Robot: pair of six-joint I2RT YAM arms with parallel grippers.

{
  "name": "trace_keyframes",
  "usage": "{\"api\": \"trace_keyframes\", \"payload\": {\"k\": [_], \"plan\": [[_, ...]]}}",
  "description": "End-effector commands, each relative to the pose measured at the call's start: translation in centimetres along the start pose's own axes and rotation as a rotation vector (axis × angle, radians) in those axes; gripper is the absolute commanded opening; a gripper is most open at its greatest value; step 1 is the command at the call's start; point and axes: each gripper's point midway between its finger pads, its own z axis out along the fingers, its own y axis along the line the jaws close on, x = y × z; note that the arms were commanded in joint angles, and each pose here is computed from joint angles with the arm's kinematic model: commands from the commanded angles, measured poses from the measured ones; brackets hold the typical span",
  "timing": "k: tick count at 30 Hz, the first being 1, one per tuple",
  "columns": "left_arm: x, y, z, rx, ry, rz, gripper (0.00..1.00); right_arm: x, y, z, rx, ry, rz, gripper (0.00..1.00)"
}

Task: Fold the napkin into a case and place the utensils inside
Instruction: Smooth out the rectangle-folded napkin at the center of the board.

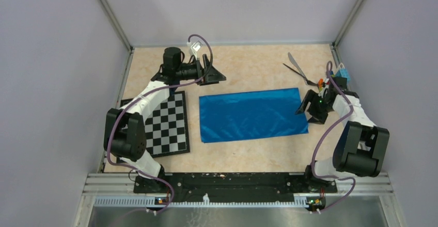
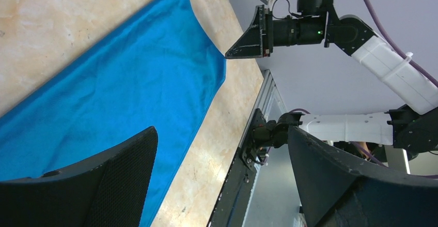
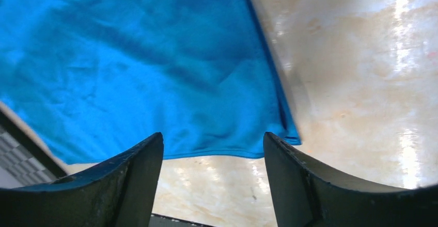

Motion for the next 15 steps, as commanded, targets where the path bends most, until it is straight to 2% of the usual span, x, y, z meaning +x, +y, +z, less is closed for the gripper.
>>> {"api": "trace_keyframes", "payload": {"k": [1, 3, 6, 15], "plan": [[-0.7, -2.1, -0.9, 0.047, -0.027, 0.072, 0.99, 0.1, 3.3, -2.4, -0.148, -0.028, 0.026, 0.67], [-0.7, -2.1, -1.0, 0.047, -0.028, 0.076, 0.99, -0.5, 2.5, -2.7, -0.091, -0.051, 0.036, 0.67], [-0.7, -2.0, -1.0, 0.044, -0.028, 0.075, 0.99, -2.1, -0.1, -2.8, 0.07, -0.117, 0.02, 0.76], [-0.7, -1.3, -0.9, 0.028, -0.025, 0.076, 0.99, -1.1, -0.6, 0.9, 0.025, -0.026, 0.001, 0.78]]}}
